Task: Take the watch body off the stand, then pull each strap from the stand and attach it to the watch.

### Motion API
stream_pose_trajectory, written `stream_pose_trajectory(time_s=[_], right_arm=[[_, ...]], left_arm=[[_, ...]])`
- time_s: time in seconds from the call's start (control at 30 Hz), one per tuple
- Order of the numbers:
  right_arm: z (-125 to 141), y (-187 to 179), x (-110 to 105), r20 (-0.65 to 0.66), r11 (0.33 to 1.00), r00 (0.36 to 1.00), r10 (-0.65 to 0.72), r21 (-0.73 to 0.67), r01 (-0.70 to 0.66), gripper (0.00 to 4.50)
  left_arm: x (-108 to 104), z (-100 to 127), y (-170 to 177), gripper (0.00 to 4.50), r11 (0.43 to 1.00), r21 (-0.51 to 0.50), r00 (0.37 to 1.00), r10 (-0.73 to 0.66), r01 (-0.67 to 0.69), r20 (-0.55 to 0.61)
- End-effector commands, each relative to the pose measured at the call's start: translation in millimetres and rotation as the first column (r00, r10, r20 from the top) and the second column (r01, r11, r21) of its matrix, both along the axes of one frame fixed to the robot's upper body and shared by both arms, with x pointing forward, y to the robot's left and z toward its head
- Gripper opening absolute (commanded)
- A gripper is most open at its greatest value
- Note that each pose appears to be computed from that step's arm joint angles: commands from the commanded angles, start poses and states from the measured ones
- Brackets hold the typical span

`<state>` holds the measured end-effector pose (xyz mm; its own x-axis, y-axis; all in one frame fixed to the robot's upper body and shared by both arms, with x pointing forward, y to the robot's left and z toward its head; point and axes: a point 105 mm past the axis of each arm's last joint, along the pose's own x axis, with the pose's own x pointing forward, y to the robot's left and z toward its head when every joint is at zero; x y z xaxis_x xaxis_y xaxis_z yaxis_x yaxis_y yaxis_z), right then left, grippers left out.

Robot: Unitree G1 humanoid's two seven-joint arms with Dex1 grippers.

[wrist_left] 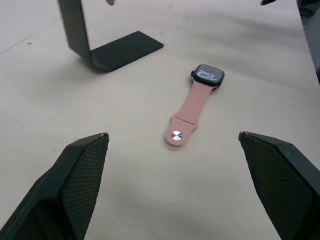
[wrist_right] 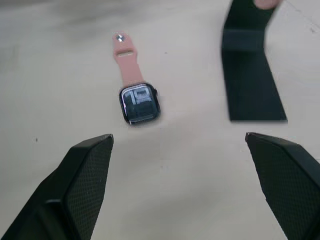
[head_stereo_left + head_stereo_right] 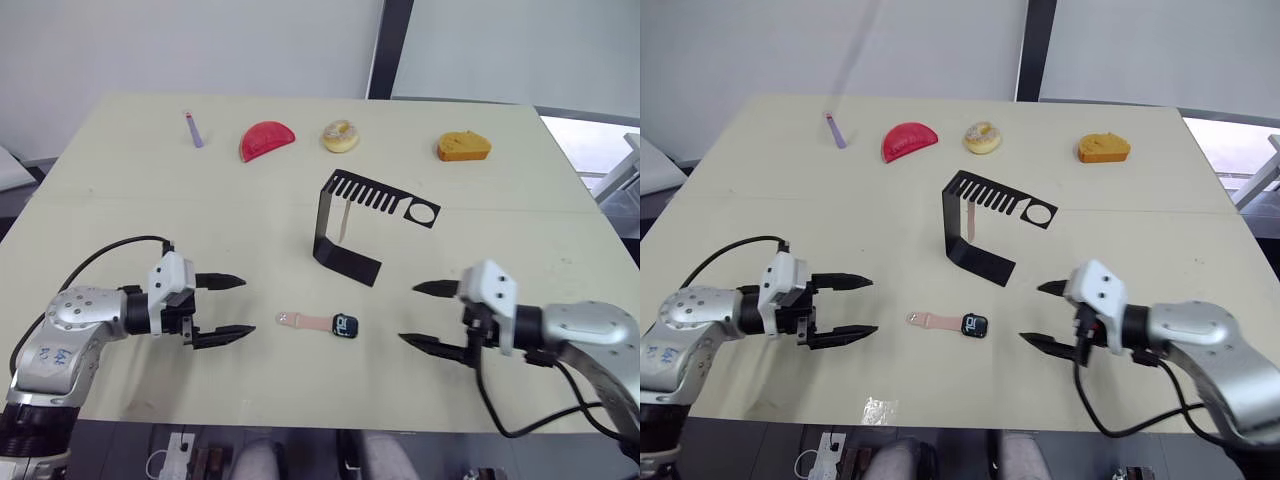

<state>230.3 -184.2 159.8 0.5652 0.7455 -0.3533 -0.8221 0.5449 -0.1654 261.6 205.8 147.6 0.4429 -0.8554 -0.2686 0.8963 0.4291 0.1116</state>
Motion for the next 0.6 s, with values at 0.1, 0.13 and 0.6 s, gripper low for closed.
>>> stream_pose_trajectory(time_s=[0.1, 0.13, 0.6], right_arm=[[10.1, -57.4, -26.4, 0.032, 0.963, 0.963, -0.266, 0.056, 0.264, 4.47], [9.5, -60.4, -28.1, 0.029, 0.955, 0.956, -0.291, 0.074, 0.288, 4.47], [-2.8, 46.8, 54.5, 0.081, 0.959, 0.985, -0.15, 0.253, 0.125, 4.47]], left_arm=[[-4.0, 21.0, 64.1, 4.5, 0.936, -0.125, 0.944, 0.329, -0.328, -0.014], [-4.4, 23.1, 71.1, 4.5, 0.921, -0.144, 0.931, 0.364, -0.362, -0.016], [-8.5, 49.5, -57.1, 4.5, 0.961, -0.257, 0.98, 0.145, -0.106, 0.136]])
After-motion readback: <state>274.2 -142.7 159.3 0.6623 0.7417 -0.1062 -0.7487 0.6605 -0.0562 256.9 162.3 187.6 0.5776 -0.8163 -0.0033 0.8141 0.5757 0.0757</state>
